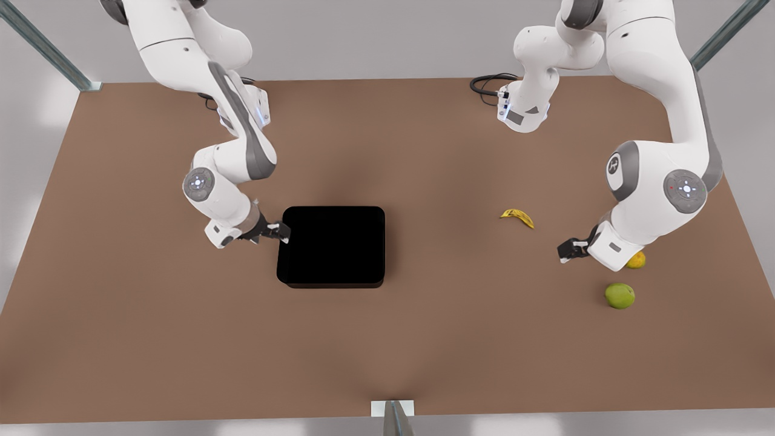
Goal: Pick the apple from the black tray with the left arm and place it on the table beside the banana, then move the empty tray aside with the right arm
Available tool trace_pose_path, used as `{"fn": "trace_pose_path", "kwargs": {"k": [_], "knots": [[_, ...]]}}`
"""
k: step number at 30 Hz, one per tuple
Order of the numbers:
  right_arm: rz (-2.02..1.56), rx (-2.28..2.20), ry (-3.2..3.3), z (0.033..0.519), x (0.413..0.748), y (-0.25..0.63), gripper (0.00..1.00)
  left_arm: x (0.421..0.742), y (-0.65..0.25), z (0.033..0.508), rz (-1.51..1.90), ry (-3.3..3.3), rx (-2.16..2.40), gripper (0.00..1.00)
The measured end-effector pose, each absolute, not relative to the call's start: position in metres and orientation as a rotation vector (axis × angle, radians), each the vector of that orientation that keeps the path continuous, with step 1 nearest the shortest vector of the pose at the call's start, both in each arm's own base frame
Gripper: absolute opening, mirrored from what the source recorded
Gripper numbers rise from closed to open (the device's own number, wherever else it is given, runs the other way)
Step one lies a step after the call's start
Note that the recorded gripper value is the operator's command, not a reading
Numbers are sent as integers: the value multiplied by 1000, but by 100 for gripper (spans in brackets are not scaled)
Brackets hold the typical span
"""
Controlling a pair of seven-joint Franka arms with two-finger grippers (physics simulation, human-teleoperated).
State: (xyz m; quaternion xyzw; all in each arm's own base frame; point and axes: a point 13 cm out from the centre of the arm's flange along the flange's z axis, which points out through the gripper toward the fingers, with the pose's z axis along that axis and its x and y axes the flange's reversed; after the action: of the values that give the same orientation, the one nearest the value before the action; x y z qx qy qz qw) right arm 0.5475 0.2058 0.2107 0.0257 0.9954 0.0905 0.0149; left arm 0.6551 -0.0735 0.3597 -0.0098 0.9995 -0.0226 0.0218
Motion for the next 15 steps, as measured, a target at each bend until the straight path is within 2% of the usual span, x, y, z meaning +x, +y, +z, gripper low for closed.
{"fn": "trace_pose_path", "kwargs": {"k": [4,15], "knots": [[284,13,3073,203,546,218,100,656,-74,361,-68,3093,46,100],[105,-138,3075,139,539,200,100,657,-73,358,-59,3089,183,100]]}}
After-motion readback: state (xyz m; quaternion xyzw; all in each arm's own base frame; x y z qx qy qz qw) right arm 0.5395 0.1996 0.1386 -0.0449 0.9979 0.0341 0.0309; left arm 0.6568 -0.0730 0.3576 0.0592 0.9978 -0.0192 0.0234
